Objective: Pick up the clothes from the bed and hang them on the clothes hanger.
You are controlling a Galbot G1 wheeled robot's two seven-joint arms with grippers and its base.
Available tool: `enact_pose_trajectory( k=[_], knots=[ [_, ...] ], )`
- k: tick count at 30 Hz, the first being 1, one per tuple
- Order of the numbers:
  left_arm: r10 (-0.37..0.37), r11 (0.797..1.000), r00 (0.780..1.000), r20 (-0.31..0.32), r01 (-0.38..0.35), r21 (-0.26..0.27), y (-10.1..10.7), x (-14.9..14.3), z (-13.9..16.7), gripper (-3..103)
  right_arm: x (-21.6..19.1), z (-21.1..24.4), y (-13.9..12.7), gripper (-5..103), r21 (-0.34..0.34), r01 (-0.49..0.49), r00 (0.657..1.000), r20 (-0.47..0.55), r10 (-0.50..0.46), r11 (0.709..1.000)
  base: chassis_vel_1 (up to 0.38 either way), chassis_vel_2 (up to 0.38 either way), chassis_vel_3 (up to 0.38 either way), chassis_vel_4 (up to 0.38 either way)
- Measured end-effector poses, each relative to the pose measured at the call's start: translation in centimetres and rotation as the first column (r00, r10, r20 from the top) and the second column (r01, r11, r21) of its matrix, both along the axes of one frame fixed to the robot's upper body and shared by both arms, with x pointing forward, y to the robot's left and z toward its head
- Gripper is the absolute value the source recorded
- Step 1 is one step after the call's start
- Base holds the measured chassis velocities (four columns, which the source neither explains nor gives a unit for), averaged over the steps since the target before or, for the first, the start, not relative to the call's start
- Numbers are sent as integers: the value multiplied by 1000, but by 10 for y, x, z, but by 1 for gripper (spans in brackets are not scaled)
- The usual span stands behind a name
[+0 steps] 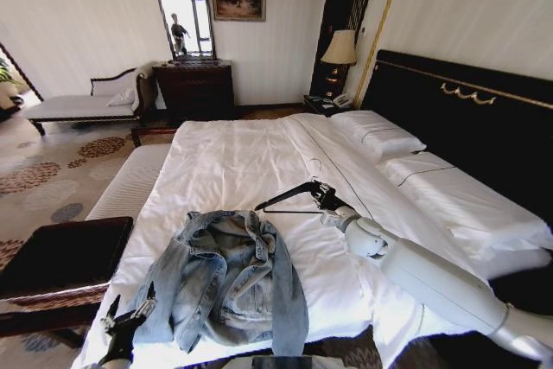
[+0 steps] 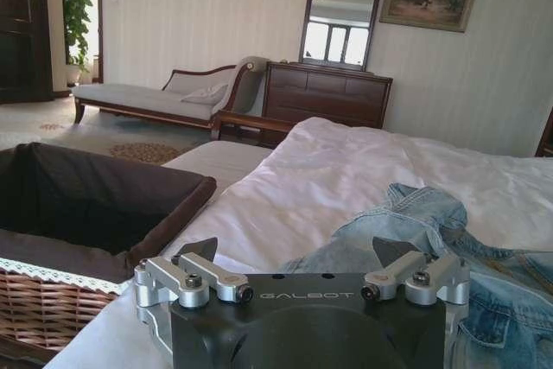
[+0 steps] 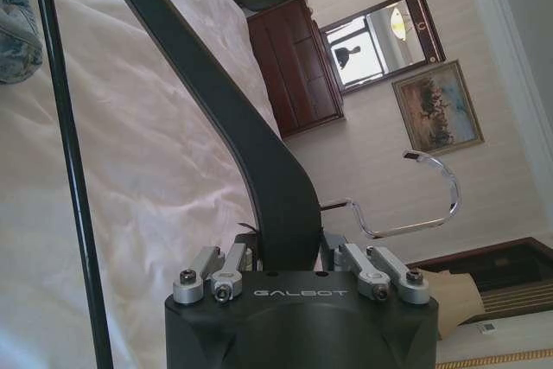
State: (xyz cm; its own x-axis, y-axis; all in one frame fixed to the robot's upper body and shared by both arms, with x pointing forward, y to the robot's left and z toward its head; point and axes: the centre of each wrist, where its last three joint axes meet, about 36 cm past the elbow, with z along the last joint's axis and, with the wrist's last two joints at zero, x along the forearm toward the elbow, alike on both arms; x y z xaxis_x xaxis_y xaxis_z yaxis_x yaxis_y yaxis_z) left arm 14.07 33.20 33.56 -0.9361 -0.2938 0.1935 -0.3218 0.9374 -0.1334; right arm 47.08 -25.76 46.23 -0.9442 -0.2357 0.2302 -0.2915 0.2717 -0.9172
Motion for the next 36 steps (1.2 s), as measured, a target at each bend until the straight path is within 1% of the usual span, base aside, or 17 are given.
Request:
enact_pose_trajectory(
  k=[16, 22, 26, 31, 32, 36],
  knots=[
    [-7, 1000, 1000, -1, 7, 6, 0, 0, 1, 100, -3, 0, 3, 35, 2, 0, 1000, -2, 0, 1000, 80, 69, -76, -76],
    [-21, 1000, 1000, -1, 21, 11, -3, 2, 1, 100, -7, -2, 1, 35, 2, 8, 1000, -10, -8, 1000, 70, 53, -68, -59],
    [-40, 999, 999, 2, 40, 17, -4, 10, 5, 100, -9, -1, 1, 35, 3, 10, 1000, -13, -10, 1000, 32, 21, -29, -23],
    [-77, 997, 997, 2, 77, 14, -4, 29, 11, 100, -11, 11, 9, 35, -22, -34, 999, -9, 34, 999, 0, 0, 0, 0],
    [-77, 997, 997, 2, 77, 14, -4, 29, 11, 100, -11, 11, 9, 35, -22, -34, 999, -9, 34, 999, 0, 0, 0, 0],
    [-137, 991, 991, -4, 137, -2, -6, 63, 21, 100, -8, 12, 13, 35, -22, -43, 999, -11, 43, 999, 0, 0, 0, 0]
  ],
)
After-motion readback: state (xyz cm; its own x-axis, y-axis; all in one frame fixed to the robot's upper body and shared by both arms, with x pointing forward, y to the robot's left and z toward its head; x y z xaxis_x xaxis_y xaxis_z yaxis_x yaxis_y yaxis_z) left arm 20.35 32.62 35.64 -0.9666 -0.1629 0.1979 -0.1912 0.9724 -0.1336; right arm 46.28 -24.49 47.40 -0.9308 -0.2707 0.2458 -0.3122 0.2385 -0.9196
